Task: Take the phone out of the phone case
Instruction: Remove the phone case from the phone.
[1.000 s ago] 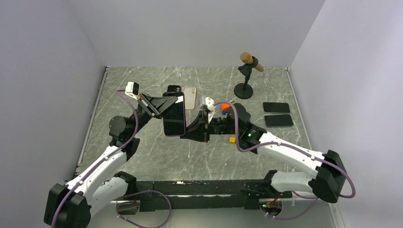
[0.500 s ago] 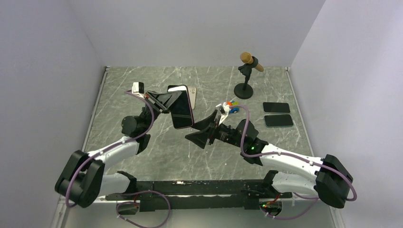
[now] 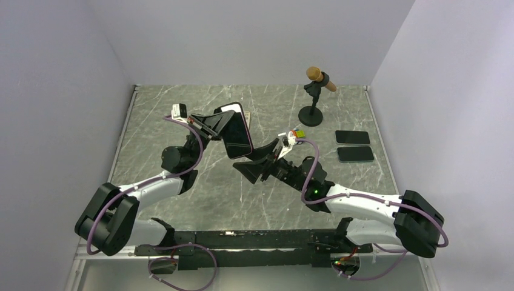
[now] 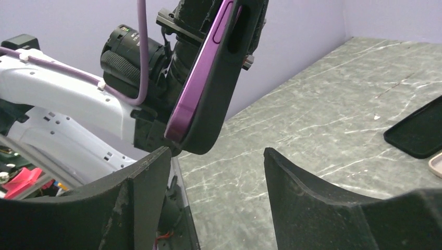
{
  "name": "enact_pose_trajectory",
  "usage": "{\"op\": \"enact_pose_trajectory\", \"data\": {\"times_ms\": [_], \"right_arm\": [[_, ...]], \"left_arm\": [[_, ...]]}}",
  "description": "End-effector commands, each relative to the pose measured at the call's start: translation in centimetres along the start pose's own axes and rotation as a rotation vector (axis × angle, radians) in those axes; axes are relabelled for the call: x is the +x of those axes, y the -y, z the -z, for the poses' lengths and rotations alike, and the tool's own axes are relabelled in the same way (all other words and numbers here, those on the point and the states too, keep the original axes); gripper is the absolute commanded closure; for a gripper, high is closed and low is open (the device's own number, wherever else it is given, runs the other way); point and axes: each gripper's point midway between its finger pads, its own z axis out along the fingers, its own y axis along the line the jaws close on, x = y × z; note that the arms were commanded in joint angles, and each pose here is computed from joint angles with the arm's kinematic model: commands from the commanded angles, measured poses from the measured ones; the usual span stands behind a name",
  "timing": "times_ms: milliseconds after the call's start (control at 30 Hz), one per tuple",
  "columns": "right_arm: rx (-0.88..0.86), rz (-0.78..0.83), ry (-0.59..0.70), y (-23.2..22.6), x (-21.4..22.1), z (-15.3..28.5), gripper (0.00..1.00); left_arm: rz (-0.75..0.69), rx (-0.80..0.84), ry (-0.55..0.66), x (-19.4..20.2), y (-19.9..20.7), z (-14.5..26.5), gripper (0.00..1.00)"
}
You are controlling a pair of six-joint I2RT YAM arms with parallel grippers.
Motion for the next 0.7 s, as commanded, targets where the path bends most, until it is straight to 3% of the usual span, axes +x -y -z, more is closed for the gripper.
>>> {"op": "enact_pose_trajectory", "data": {"times_ms": [0,667], "right_arm": [[-0.019,0.080,0.085,-0.8,-2.7,-1.2,0.31],[-0.071,0.195,0.117,-2.7,-4.2,-2.4,0.28]], "left_arm": [[0.010,0.300,0.063,-0.9,8.4,-0.2,1.00],[0.061,0.318,0.080,-0.4,9.5,0.3,1.00]]}}
